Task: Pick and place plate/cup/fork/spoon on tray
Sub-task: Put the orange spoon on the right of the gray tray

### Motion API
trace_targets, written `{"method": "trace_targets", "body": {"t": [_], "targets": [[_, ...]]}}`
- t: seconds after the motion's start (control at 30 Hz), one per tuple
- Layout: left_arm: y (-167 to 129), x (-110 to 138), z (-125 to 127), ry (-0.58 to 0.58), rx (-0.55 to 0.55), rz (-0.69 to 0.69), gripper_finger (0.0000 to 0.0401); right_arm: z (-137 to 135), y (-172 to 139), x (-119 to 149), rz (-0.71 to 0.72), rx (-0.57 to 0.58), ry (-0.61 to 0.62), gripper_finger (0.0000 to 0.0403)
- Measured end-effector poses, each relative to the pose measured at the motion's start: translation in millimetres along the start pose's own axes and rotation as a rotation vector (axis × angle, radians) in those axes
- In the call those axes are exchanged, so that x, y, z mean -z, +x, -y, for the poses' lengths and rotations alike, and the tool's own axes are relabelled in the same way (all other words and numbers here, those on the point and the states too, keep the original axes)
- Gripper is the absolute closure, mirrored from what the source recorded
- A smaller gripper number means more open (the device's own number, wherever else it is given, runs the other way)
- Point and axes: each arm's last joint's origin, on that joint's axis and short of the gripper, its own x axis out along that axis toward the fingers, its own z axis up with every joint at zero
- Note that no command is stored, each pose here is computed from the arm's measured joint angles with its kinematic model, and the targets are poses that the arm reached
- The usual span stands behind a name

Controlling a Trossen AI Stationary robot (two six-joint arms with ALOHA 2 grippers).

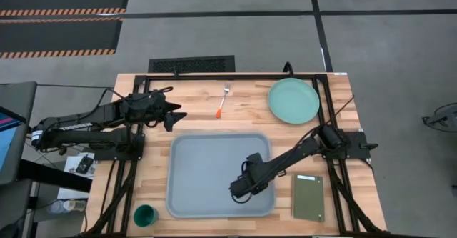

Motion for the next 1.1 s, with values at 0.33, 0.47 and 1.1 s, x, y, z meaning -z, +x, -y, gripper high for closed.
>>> {"method": "trace_targets", "body": {"t": [0.33, 0.47, 1.1], "targets": [[-0.1, 0.1, 0.0, 0.003, -0.001, -0.002, 0.0131, -22.7, 17.2, -9.8, -0.01, 0.118, -0.031, 0.0401], [-0.1, 0.1, 0.0, 0.003, -0.001, -0.002, 0.0131, -26.7, 20.2, -10.0, -0.012, 0.134, -0.032, 0.0401], [-0.1, 1.3, -0.5, 0.005, -0.002, -0.017, 0.0131, -39.9, 20.8, -8.6, -0.009, -0.003, -0.039, 0.0334]]}}
